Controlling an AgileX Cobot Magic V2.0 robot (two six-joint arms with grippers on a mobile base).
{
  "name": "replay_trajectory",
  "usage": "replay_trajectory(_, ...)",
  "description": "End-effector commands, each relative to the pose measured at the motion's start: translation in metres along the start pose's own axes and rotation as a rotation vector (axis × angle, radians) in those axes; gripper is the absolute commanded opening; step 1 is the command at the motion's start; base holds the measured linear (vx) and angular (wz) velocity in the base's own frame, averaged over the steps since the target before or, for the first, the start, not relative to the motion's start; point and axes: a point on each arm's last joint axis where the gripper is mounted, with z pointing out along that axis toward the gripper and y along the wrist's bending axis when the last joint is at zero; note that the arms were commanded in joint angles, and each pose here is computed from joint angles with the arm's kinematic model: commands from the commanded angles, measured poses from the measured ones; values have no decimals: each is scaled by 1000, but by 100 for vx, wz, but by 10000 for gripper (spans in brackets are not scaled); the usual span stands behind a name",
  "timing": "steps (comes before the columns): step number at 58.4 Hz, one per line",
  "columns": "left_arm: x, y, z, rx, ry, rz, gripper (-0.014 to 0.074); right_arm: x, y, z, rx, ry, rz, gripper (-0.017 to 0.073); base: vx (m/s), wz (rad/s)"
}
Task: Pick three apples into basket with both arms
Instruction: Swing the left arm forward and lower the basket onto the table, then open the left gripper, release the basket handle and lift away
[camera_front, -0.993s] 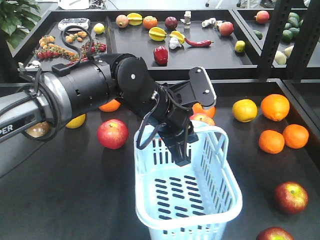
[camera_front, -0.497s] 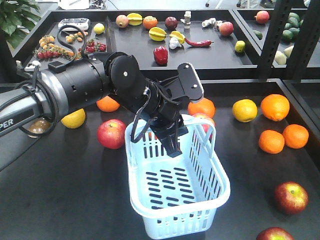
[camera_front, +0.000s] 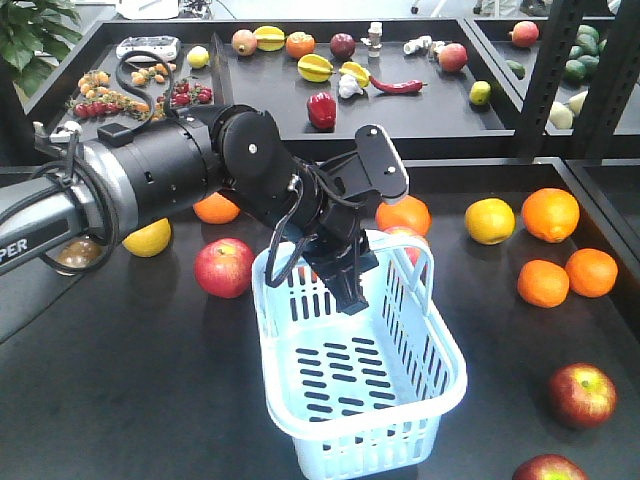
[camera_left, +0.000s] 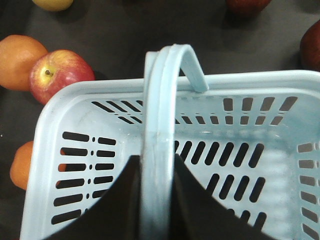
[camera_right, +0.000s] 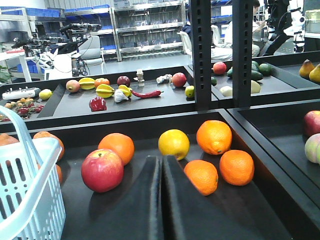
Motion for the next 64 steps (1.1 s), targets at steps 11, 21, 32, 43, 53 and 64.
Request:
replay_trajectory(11, -22, 5, -36, -82, -129, -28, 250, -3, 1, -1, -8, -73, -16, -5, 0, 0)
replay_trajectory(21, -20, 7, -36, -96, -119, -52, 354, -3, 1, -1, -8, -73, -16, -5, 0, 0)
replay_trajectory(32, -21, 7, -42, -114, -114, -101, 367, -3, 1, -1, -8, -73, -16, -5, 0, 0)
replay_trajectory(43, -27, 3, -69, -131, -162, -143, 367, -3, 1, -1, -8, -73, -16, -5, 0, 0)
replay_trajectory(53, -28, -14, -113, -89, -150, -185, 349, -3, 1, -1, -8, -73, -16, -5, 0, 0)
replay_trajectory(64, -17, -46, -156, 77, -26, -268, 232, -3, 1, -1, -8, -73, -16, -5, 0, 0)
